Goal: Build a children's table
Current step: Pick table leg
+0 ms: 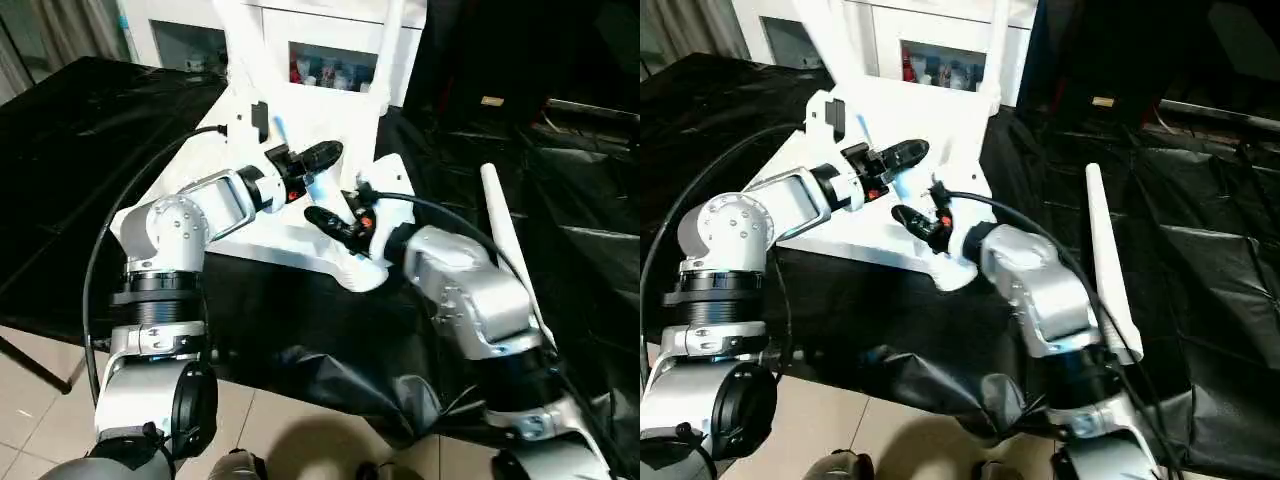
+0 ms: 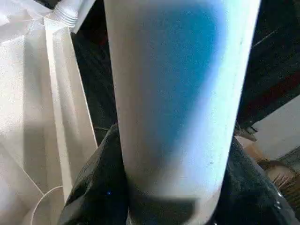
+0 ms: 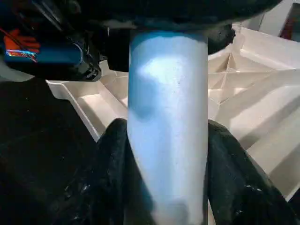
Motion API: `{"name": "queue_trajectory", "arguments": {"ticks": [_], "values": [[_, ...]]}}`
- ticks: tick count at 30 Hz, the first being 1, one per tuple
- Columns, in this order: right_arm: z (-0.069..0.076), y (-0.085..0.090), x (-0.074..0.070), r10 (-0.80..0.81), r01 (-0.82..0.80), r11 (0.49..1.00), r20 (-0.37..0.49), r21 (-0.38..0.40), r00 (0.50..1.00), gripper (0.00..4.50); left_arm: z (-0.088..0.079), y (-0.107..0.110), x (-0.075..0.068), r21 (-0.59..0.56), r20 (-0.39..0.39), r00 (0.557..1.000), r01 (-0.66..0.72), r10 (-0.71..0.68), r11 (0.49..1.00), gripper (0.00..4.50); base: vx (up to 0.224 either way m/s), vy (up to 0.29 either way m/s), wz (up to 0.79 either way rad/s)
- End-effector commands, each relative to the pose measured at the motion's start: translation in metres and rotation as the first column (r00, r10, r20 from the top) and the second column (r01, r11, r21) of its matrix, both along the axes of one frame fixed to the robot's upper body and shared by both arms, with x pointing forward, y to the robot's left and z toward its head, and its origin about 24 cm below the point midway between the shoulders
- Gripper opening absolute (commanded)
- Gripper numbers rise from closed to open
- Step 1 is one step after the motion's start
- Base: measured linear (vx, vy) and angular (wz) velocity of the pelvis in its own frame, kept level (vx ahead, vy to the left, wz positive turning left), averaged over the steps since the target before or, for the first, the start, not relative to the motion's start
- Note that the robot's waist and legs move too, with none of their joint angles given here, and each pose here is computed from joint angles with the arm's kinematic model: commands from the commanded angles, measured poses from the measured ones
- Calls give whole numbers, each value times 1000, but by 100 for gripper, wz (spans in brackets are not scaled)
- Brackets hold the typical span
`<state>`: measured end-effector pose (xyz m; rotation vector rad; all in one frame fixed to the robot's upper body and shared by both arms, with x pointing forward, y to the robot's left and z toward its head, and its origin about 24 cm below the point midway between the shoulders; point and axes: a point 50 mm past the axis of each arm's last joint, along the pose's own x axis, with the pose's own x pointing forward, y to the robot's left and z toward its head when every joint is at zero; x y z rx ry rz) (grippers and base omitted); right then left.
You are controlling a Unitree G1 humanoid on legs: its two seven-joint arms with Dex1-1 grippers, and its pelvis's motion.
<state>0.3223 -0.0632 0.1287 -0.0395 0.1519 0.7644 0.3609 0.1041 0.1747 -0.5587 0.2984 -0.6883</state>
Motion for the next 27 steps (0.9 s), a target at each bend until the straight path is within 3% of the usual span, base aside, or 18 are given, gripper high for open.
{"name": "queue_trajectory", "arguments": {"ticks": [1,11,12,15,17,23,24,27], "values": [[5,-7,7,-78,79,997,34,-22,996,179,8,-4,-2,15,25,1000,10,-10,1000,193,0,0,0],[12,-11,11,-54,58,997,70,-55,996,179,9,-11,-7,-62,58,997,55,-51,997,185,0,0,0],[16,-11,11,-36,34,999,45,24,998,179,14,-11,-9,-93,90,992,98,-90,991,185,0,0,0],[19,-11,8,4,-5,997,14,81,1000,248,17,-8,-10,-67,147,981,140,-129,988,185,0,0,0],[20,-17,2,105,-101,988,-30,114,994,256,23,-1,-16,-18,226,948,236,-226,972,184,0,0,0],[17,-37,-5,223,-212,972,-108,104,969,295,33,10,-24,31,290,881,381,-373,924,184,0,0,0],[19,-44,-9,280,-262,956,-139,131,950,296,36,11,-29,44,316,840,450,-440,892,184,0,0,0],[25,-52,-14,362,-329,924,-164,194,918,296,36,13,-35,85,338,791,515,-511,853,184,0,0,0]]}}
